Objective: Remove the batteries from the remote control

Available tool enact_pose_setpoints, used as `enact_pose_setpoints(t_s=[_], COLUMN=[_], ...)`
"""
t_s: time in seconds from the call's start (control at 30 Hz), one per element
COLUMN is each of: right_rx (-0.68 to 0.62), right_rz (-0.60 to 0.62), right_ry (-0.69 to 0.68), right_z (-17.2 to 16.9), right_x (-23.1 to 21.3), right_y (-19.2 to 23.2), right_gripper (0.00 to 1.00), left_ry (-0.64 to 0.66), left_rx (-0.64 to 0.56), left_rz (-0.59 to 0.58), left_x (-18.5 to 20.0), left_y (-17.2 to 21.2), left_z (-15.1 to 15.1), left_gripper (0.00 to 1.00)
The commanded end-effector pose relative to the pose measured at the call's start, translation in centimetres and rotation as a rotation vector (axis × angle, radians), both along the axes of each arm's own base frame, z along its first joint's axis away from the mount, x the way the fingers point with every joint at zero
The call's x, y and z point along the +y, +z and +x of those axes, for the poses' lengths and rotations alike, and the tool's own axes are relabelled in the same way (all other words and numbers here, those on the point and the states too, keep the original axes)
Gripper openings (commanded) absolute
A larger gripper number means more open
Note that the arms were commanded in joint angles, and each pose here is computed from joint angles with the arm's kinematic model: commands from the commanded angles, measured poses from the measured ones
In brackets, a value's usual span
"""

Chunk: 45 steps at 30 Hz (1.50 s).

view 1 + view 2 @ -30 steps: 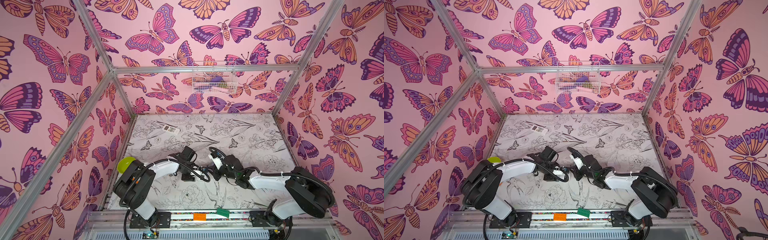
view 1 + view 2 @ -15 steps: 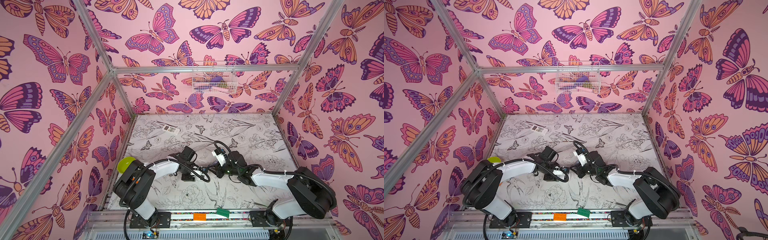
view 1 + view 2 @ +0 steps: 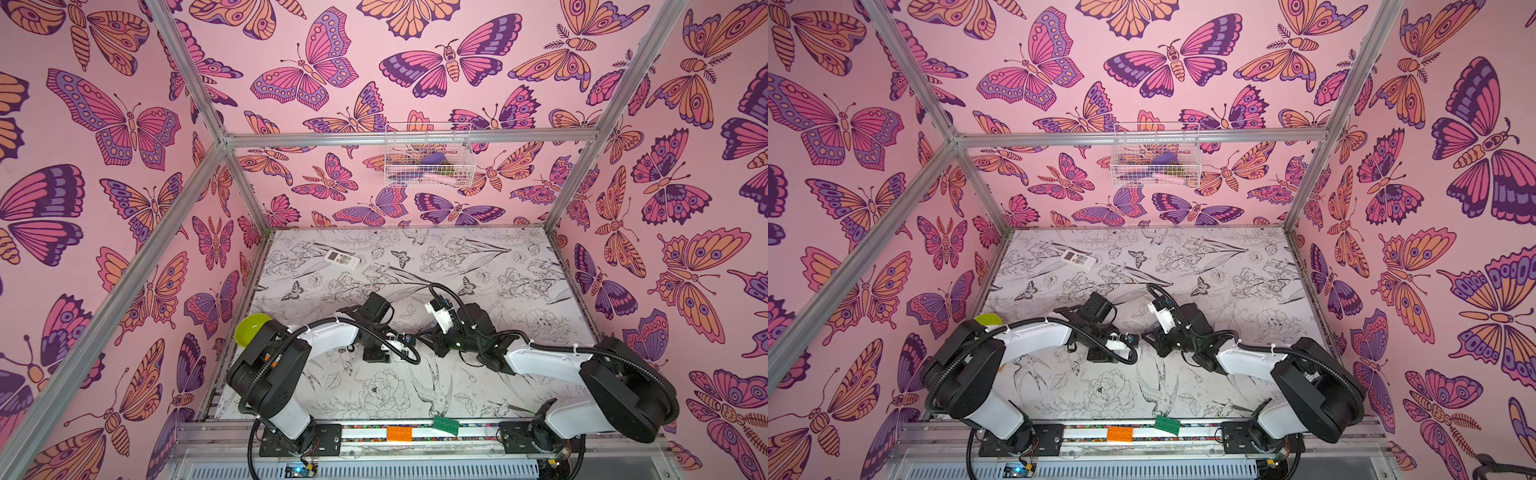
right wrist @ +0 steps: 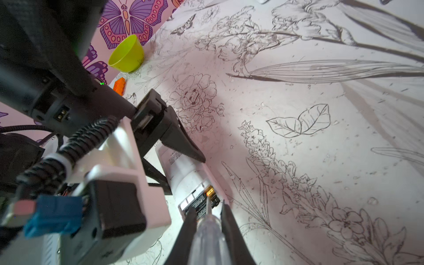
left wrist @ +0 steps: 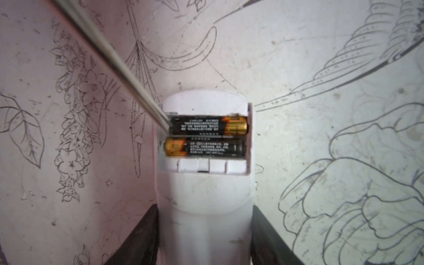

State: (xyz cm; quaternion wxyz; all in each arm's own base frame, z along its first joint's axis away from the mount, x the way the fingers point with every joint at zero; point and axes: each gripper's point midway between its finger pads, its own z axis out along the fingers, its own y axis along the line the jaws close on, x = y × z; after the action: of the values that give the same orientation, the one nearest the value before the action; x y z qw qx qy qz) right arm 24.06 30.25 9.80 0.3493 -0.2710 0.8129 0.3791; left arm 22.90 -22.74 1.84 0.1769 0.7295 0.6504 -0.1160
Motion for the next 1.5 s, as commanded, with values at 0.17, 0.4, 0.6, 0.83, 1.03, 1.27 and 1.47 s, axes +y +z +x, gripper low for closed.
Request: enact_pose_setpoints(t_s=[0.17, 0.4, 0.6, 0.83, 1.03, 1.27, 1.47], right_rx=[-0.169, -0.179, -0.173, -0.170, -0.192, -0.266, -0.285], right_rz=[0.008, -0.015, -0.009, -0.008, -0.040, -0.082, -0.120], right_ry=[-0.009, -0.021, -0.017, 0.011, -0.022, -0.052, -0.042], right_z=[0.0, 0.1, 0.0, -0.5, -0.3, -0.4, -0.8], right_x=[0.7, 0.6, 1.2, 1.9, 1.2, 0.9, 0.8], right_y=[1.2, 0.3, -0.2, -0.2, -0.7, -0.5, -1.2], right_gripper=[0.00, 0.00, 0.00, 0.00, 0.00, 0.00, 0.00], left_ry=[-0.014, -0.013, -0.013, -0.014, -0.014, -0.014, -0.012], left_rx=[0.037, 0.037, 0.041, 0.043, 0.043, 0.042, 0.037], left_rz=[0.008, 0.006, 0.006, 0.006, 0.002, 0.001, 0.004], left_x=[-0.2, -0.3, -0.2, -0.2, -0.3, -0.2, -0.2], left_y=[-1.3, -1.2, -1.3, -1.3, -1.2, -1.2, -1.1], left_z=[-1.0, -1.0, -1.1, -1.2, -1.2, -1.3, -1.1], left_gripper=[0.38, 0.38, 0.38, 0.38, 0.38, 0.38, 0.38])
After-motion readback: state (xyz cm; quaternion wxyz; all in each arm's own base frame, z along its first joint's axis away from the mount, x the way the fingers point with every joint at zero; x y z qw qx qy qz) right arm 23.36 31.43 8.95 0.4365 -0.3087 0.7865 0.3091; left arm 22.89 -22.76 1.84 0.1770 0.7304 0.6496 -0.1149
